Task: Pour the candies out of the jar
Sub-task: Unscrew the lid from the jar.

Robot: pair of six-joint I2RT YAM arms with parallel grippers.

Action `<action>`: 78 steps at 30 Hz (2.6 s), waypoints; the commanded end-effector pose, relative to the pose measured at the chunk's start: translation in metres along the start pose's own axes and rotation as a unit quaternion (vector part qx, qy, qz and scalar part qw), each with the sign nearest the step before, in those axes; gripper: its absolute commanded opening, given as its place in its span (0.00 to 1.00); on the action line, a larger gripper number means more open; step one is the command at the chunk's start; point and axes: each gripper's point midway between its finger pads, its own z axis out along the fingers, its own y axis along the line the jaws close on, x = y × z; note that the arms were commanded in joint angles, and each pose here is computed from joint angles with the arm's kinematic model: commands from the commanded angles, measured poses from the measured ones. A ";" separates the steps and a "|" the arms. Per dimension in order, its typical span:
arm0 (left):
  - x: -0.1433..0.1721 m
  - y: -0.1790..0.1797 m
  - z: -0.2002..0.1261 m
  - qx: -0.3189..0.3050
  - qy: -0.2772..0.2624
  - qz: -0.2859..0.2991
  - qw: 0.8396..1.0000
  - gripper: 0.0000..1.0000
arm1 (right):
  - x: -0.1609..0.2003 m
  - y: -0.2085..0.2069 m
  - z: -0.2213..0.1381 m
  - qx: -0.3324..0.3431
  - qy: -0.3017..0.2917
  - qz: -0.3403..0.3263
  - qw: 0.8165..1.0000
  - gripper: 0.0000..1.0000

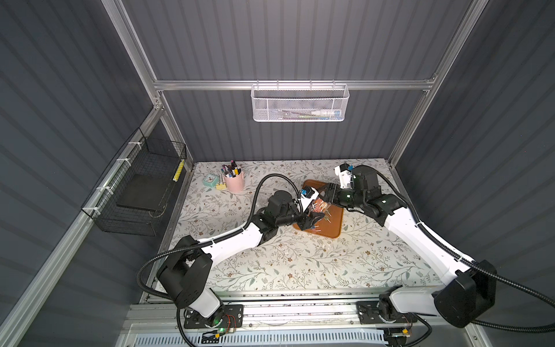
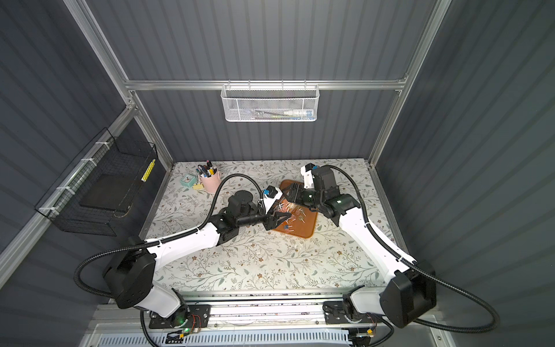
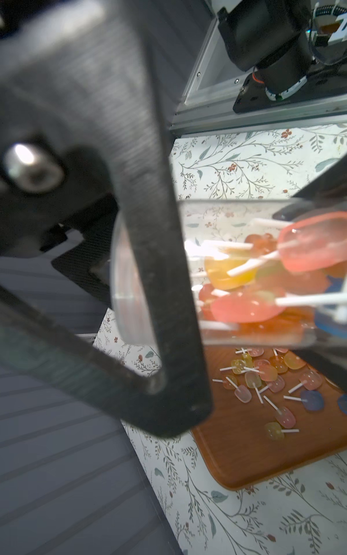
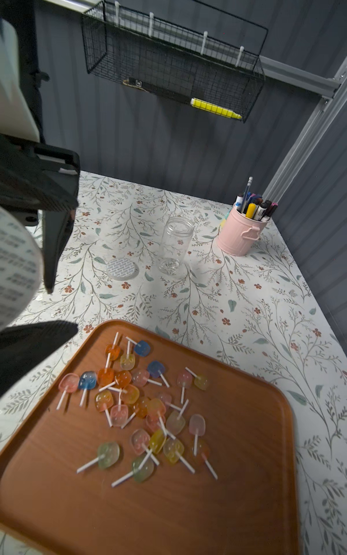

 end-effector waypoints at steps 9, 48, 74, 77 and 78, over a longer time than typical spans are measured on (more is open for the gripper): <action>-0.025 -0.057 -0.019 0.169 -0.051 0.019 0.984 0.00 | -0.003 0.111 -0.058 -0.301 -0.005 -0.174 0.938 0.47; -0.028 0.008 -0.019 -0.031 -0.065 0.025 0.997 0.00 | 0.000 0.017 -0.040 -0.050 0.009 -0.023 0.998 0.83; -0.033 0.004 -0.018 -0.033 -0.076 0.028 0.996 0.00 | -0.002 0.013 -0.004 -0.034 0.016 0.013 0.999 0.71; -0.034 0.004 -0.018 -0.034 -0.076 0.030 0.996 0.00 | -0.002 0.012 -0.004 -0.031 0.013 0.011 0.999 0.64; -0.034 0.004 -0.018 -0.034 -0.076 0.030 0.996 0.00 | -0.003 0.012 -0.005 -0.031 0.012 0.010 0.999 0.62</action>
